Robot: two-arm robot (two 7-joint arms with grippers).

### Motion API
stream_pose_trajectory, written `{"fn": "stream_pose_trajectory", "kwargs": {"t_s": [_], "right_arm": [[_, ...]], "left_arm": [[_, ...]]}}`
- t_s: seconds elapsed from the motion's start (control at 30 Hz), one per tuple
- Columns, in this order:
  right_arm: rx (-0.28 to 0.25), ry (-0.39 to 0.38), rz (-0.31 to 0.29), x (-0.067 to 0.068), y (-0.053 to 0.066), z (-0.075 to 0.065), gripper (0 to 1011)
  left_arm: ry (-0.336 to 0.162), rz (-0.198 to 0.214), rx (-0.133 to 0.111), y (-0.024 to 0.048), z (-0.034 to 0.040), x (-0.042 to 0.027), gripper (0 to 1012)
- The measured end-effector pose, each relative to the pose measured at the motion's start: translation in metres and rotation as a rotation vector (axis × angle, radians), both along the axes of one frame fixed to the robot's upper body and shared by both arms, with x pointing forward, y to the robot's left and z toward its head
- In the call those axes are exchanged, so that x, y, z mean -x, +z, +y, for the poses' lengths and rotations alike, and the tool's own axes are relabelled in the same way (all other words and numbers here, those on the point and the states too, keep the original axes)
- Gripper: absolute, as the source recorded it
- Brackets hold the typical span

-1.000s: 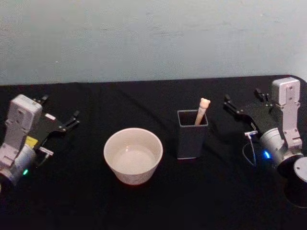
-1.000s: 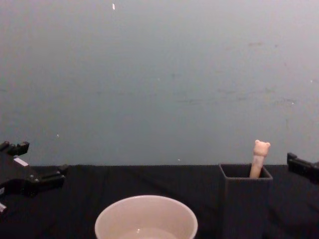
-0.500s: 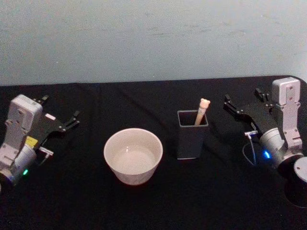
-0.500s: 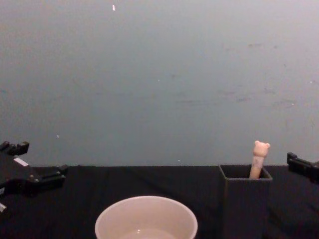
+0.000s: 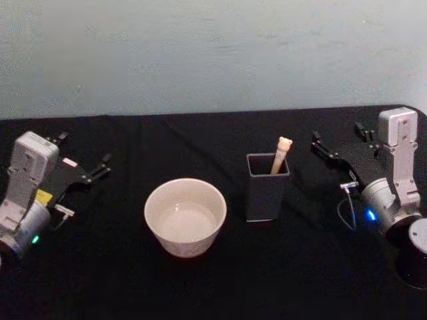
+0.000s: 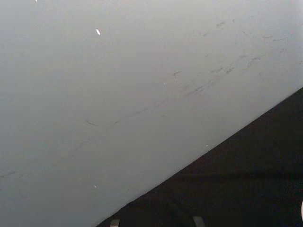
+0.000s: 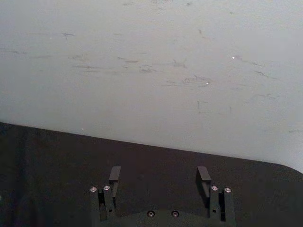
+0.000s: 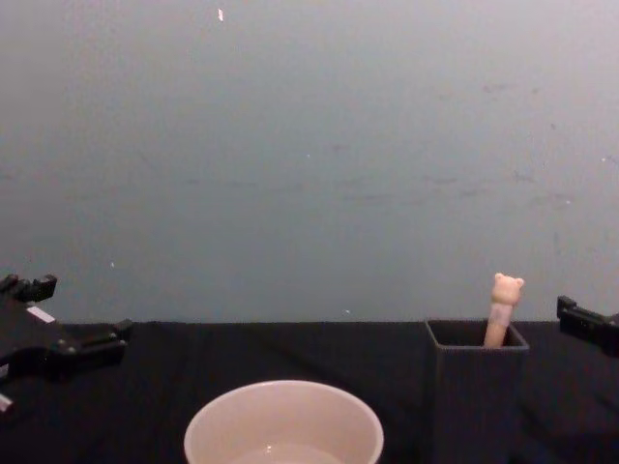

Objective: Pick up the stirring spoon with one hand, stir inside the cup, then place it back in its original position.

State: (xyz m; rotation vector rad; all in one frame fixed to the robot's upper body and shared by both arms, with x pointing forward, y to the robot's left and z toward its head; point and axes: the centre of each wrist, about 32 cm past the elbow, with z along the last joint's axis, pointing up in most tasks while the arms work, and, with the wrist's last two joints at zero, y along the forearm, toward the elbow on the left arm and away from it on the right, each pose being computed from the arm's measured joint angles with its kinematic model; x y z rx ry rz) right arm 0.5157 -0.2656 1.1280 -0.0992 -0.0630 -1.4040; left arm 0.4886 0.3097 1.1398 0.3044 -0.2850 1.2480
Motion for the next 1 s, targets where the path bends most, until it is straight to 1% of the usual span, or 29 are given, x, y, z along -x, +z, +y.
{"fn": "stream_pose_trajectory", "kwargs": {"t_s": [1.0], "right_arm": [[0.0,0.0,0.0,0.0,0.0,0.0,1002]], "left_arm": [[0.0,0.0,0.0,0.0,0.0,0.0,1001]]}}
